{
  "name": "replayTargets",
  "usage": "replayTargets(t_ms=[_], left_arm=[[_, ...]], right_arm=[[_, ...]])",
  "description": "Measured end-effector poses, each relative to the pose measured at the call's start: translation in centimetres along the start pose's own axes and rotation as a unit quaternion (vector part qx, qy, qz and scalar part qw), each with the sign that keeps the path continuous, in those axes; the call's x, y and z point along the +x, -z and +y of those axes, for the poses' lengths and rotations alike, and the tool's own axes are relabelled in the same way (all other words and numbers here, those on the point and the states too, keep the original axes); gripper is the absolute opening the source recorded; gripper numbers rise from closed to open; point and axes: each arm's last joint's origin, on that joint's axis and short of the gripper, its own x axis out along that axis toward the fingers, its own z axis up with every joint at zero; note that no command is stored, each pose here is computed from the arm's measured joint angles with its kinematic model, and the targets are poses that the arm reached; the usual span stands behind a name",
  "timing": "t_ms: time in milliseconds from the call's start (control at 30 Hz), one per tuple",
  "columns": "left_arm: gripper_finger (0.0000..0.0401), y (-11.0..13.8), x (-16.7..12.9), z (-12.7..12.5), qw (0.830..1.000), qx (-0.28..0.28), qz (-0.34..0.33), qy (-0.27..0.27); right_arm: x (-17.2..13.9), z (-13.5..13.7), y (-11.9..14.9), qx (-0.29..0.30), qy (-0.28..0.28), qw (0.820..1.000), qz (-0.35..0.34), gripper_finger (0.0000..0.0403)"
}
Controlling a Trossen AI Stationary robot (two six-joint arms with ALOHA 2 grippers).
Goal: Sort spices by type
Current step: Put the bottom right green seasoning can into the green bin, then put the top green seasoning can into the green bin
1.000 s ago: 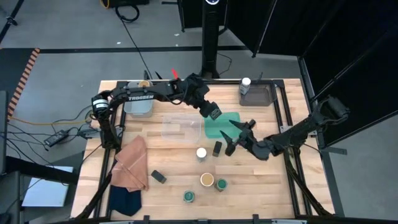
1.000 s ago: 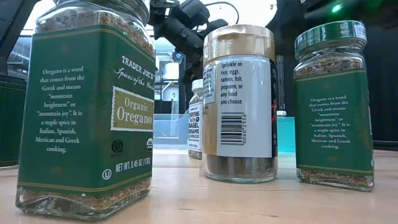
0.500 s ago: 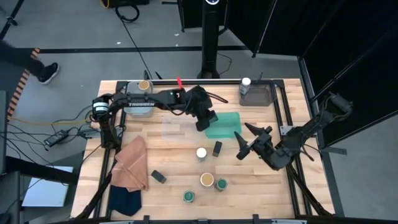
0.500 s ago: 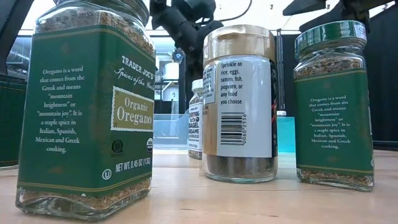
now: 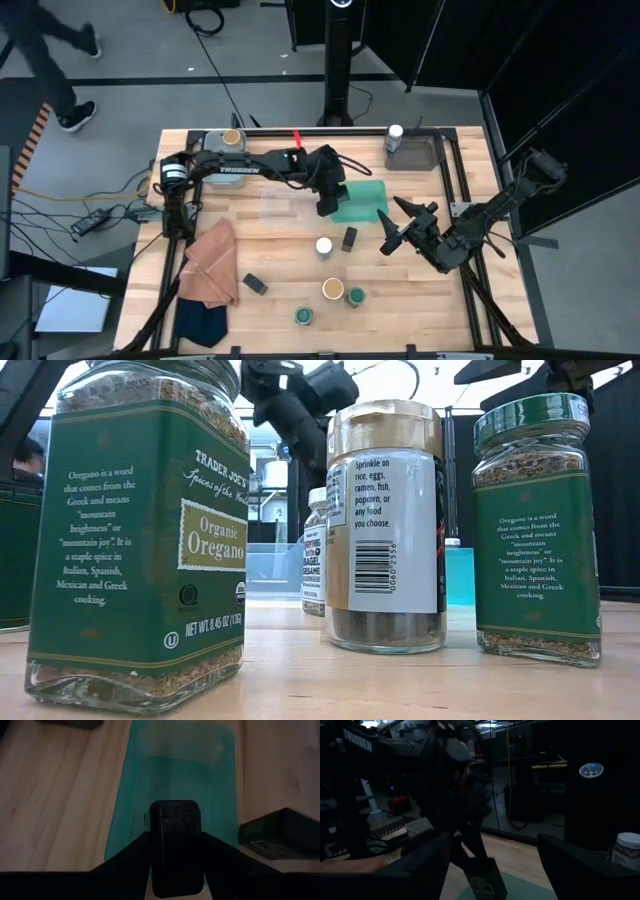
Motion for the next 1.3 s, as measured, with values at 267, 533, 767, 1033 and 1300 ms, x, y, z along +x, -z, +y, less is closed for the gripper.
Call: replayTargets(t_ms=[267,533,767,1033,1300], left_arm=[[0.017,0.3,0.9,0.0,0.999,0.033,0.009,0.014],[0.0218,0.3,0.9,-0.1,0.999,0.036,0.008,0.012],[0.0234,-0.6,0.3,0.0,1.0,0.026,-0.001,-0.001],[0.0234,-6.1,-6.0,-0.5,0.999,0.034,-0.005,0.025],[0.0234,-9.0,-14.3,-1.4,0.989,0.144,0.0,0.039]], right_arm=[[0.0,0.0,0.0,0.002,-0.007,1.0,0.001,0.0303],[0.0,0.1,0.0,0.002,-0.015,1.0,0.003,0.0317],[-0.1,0.3,-0.1,-0.037,-0.044,0.998,0.006,0.0318],[0.3,0.5,-1.9,-0.017,-0.052,0.998,-0.01,0.0305],[-0.4,2.3,-4.3,-0.051,-0.046,0.998,-0.007,0.0304]])
